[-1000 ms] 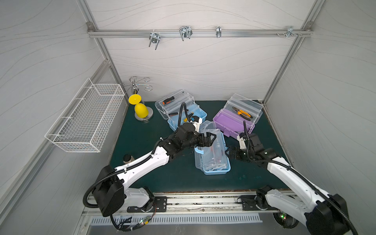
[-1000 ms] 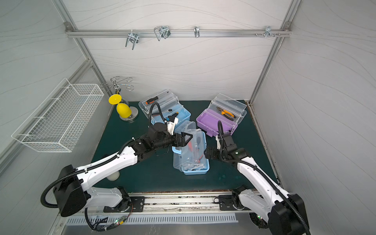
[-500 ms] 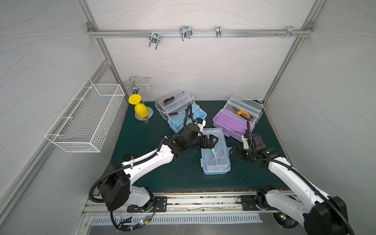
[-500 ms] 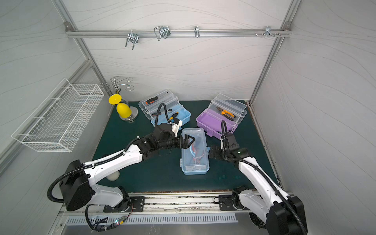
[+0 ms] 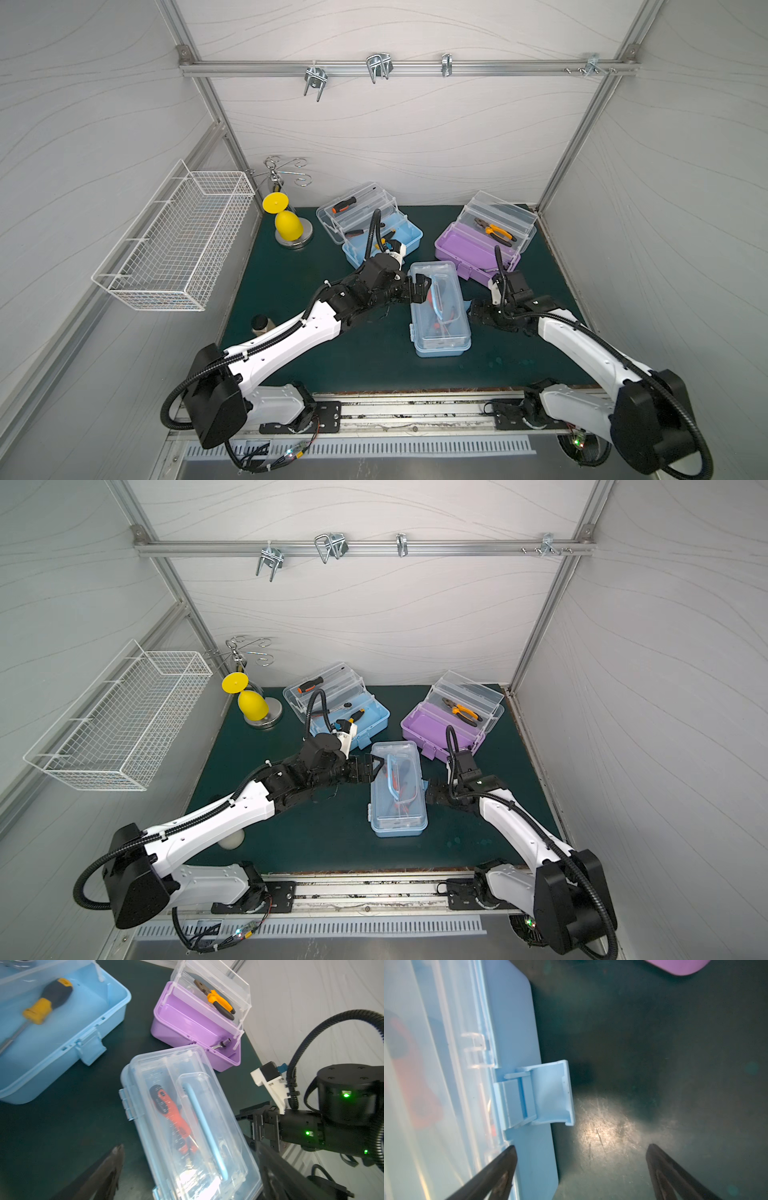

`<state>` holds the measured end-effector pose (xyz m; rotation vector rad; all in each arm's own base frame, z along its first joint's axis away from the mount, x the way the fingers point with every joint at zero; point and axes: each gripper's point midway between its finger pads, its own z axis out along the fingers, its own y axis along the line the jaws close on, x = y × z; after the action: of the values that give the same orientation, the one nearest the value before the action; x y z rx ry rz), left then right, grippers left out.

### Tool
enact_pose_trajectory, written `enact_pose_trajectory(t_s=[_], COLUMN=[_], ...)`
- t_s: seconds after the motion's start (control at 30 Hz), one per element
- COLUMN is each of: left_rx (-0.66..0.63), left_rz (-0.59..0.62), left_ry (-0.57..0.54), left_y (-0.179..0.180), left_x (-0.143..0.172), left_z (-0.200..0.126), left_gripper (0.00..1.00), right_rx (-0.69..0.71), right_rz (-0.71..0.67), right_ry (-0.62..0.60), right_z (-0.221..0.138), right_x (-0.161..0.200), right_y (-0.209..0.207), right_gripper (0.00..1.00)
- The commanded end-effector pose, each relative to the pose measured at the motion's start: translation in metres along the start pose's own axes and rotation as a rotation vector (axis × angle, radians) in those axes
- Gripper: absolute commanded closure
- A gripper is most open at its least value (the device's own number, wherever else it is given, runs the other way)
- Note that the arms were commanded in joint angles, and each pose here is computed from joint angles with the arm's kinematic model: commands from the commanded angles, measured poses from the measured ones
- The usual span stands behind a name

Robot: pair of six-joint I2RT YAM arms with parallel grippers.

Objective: Close toolboxes
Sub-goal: Close the toolbox lid.

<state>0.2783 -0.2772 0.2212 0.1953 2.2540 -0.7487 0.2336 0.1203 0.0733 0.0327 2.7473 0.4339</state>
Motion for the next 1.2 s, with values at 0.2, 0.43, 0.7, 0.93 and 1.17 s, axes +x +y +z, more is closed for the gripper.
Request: enact_pose_trajectory(t_s=[0.2,0.43,0.7,0.93,1.17], left_rx=[-0.262,-0.291,-0.219,-0.284,-0.338], left_rz=[-0.118,-0.097,-0.033,0.104,0.275], left_ry=[-0.013,0.003,0.057,0.171,0.214], left_y=[0.082,0.096,0.068,0.045,0.021], left_x=[0.008,0.015,0.011,0.027,0.037], left_z=[-0.033,-0.037,-0.011,0.02,0.029], left_gripper=[0.0,0.0,0.0,0.0,0.0], right_rx=[-0.135,-0.22,-0.083,-0.059,-0.005], right_rz=[-0.112,-0.141,-0.112,-0.053,0.013], right_ry=[0.042,0.059,-0.012,-0.06,-0.073], right_z=[0.01,0.019,-0.002,-0.02,-0.026], right_x=[0.005,0.006,-0.002,-0.004,-0.004], right_y=[0.055,0.085,0.059,0.035,0.008], right_gripper=[0.02,0.02,0.01,0.01,0.01])
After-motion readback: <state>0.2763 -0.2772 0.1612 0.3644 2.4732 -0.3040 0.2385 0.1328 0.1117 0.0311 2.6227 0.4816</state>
